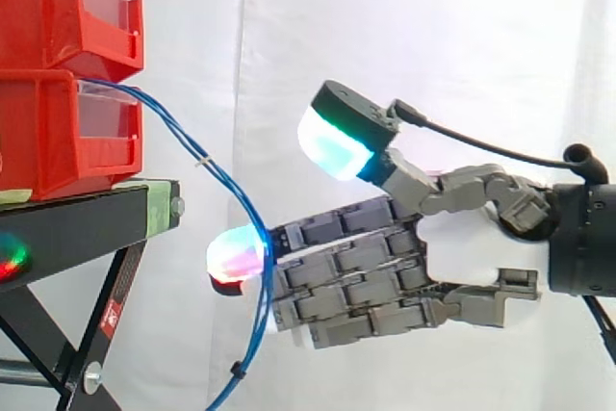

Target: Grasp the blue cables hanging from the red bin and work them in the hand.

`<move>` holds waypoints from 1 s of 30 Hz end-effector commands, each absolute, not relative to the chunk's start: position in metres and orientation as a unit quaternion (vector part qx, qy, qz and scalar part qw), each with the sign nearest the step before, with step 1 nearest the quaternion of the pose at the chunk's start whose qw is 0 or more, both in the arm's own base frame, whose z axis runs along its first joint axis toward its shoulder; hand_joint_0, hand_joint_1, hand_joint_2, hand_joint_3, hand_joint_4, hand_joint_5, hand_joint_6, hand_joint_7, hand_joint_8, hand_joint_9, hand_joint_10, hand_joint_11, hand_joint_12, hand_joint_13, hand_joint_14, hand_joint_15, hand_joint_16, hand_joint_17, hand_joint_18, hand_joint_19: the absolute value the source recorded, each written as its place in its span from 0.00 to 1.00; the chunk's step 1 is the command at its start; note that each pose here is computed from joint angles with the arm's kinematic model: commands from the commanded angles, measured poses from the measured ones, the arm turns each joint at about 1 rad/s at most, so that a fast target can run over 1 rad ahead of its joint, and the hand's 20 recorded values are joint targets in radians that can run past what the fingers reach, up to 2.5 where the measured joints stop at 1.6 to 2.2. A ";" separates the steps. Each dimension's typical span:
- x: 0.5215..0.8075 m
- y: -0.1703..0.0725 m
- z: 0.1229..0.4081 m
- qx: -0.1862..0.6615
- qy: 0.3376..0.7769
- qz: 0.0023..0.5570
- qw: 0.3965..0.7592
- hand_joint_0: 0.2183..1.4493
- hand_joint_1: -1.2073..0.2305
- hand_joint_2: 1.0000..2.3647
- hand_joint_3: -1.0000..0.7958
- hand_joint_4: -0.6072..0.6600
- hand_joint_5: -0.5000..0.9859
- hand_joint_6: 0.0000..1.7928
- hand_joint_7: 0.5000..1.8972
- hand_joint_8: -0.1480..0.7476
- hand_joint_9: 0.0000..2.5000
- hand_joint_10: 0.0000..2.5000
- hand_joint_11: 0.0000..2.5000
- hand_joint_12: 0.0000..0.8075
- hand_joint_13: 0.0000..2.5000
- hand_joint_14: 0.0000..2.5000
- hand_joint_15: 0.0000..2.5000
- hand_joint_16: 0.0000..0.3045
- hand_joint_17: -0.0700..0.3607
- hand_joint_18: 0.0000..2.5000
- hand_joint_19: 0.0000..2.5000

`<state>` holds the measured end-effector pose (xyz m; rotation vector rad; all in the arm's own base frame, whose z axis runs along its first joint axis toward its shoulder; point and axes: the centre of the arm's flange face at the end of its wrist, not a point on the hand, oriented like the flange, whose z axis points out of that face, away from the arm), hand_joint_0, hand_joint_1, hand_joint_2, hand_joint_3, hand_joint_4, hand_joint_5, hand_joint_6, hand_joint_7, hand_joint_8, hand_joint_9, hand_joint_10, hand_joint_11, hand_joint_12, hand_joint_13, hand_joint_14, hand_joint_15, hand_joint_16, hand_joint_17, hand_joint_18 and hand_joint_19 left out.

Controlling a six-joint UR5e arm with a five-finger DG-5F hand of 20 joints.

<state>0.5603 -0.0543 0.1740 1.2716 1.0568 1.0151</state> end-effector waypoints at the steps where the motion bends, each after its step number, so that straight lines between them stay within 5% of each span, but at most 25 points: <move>1: 0.570 -0.051 0.178 0.531 0.453 0.432 0.572 0.43 0.51 0.00 0.00 0.67 0.34 0.00 0.21 0.48 0.00 0.00 0.12 0.48 0.06 0.00 0.15 0.22 0.51 0.00 0.12; 6: 0.571 -0.050 0.180 0.521 0.460 0.424 0.580 0.42 0.51 0.00 0.00 0.66 0.35 0.00 0.21 0.51 0.02 0.00 0.15 0.48 0.05 0.00 0.15 0.22 0.52 0.00 0.12; 12: 0.571 -0.051 0.180 0.521 0.459 0.424 0.581 0.44 0.48 0.00 0.00 0.67 0.38 0.00 0.18 0.58 0.32 0.01 0.32 0.53 0.17 0.00 0.14 0.22 0.52 0.09 0.08; 20: 0.590 -0.046 0.201 0.507 0.459 0.420 0.596 0.47 0.49 0.00 0.00 0.69 0.37 0.00 0.20 0.50 0.50 0.00 0.73 0.58 0.44 0.01 0.44 0.22 0.51 0.28 0.24; 26: 0.598 -0.043 0.214 0.525 0.485 0.423 0.558 0.49 0.47 0.00 0.00 0.70 0.40 0.01 0.22 0.48 0.47 0.39 0.71 0.49 0.57 0.00 0.71 0.22 0.51 0.39 0.37; 27: 0.601 -0.043 0.219 0.532 0.494 0.424 0.542 0.49 0.46 0.00 0.00 0.71 0.41 0.01 0.23 0.48 0.46 0.47 0.70 0.49 0.58 0.04 0.72 0.21 0.50 0.42 0.40; 28: 0.601 -0.043 0.219 0.532 0.494 0.424 0.542 0.50 0.46 0.00 0.00 0.71 0.42 0.01 0.25 0.48 0.45 0.59 0.70 0.49 0.56 0.23 0.68 0.21 0.49 0.44 0.44; 29: 0.601 -0.043 0.222 0.537 0.498 0.423 0.532 0.50 0.46 0.00 0.00 0.71 0.42 0.01 0.26 0.48 0.44 0.62 0.69 0.48 0.56 0.24 0.69 0.20 0.49 0.45 0.45; 30: 0.603 -0.042 0.229 0.543 0.504 0.423 0.522 0.50 0.46 0.00 0.01 0.72 0.44 0.01 0.29 0.48 0.43 0.64 0.75 0.48 0.53 0.37 0.65 0.20 0.48 0.46 0.48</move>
